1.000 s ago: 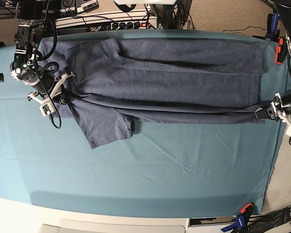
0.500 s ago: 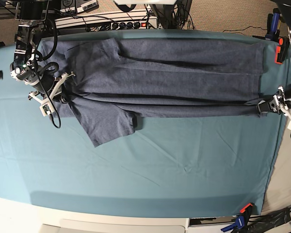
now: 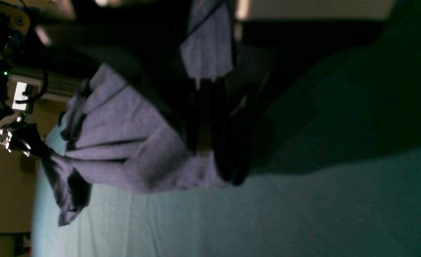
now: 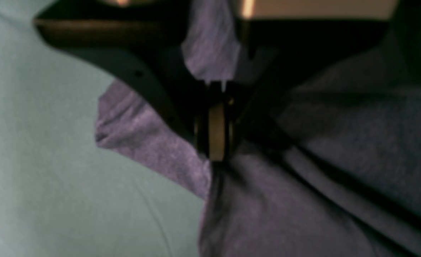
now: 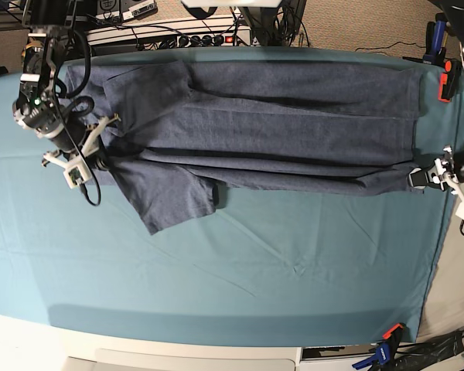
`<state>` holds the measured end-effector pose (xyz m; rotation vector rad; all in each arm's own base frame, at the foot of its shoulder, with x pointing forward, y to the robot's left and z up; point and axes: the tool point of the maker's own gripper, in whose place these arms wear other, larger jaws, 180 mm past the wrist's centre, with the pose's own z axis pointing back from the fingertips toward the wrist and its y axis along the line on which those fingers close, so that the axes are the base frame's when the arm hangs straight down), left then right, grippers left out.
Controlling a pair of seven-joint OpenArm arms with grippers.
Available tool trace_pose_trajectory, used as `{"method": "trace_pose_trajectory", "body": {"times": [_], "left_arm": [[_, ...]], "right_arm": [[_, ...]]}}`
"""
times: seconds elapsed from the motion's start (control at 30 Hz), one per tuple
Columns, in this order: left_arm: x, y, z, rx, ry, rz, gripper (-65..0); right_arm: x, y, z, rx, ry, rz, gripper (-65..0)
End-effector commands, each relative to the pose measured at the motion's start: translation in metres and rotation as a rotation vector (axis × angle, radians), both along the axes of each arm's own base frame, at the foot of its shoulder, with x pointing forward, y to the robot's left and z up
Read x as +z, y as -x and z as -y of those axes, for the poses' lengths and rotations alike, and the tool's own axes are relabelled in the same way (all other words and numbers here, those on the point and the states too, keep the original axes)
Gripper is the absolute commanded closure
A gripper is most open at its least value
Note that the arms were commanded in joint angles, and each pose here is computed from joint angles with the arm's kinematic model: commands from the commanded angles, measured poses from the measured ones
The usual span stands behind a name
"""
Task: Fold the T-shirt properly
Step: 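Move the right gripper to the sleeve end of the folded strip and grasp, then fold the sleeve end with the right gripper over onto the strip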
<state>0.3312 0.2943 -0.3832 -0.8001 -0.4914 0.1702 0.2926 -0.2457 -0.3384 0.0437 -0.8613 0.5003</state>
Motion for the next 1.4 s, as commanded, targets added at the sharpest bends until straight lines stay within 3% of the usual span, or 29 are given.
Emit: {"method": "trace_pose_trajectory", "body": {"times": [0.0, 0.37, 0.73, 1.0, 1.37], "left_arm": [[0.022, -0.012, -0.015, 0.011, -0.025, 0.059, 0.0], [0.027, -0.003, 0.0, -0.087, -0.066, 0.094, 0.0], [0.012, 0.026, 0.001, -0.134, -0.095, 0.046, 0.0], [0.02, 0.029, -0.021, -0.123, -0.144, 0.041, 0.0], [0.019, 0.03, -0.019, -0.123, -0.141, 0.038, 0.0]], "right_arm": [[0.018, -0.006, 0.008, -0.006, 0.011, 0.055, 0.0], [0.029, 0.015, 0.05, -0.13, -0.002, 0.071, 0.0], [0.021, 0.025, 0.046, -0.111, -0.006, 0.029, 0.0], [0.019, 0.026, 0.047, -0.114, 0.0, 0.013, 0.0], [0.01, 0.035, 0.043, -0.121, -0.036, -0.062, 0.0]]}}
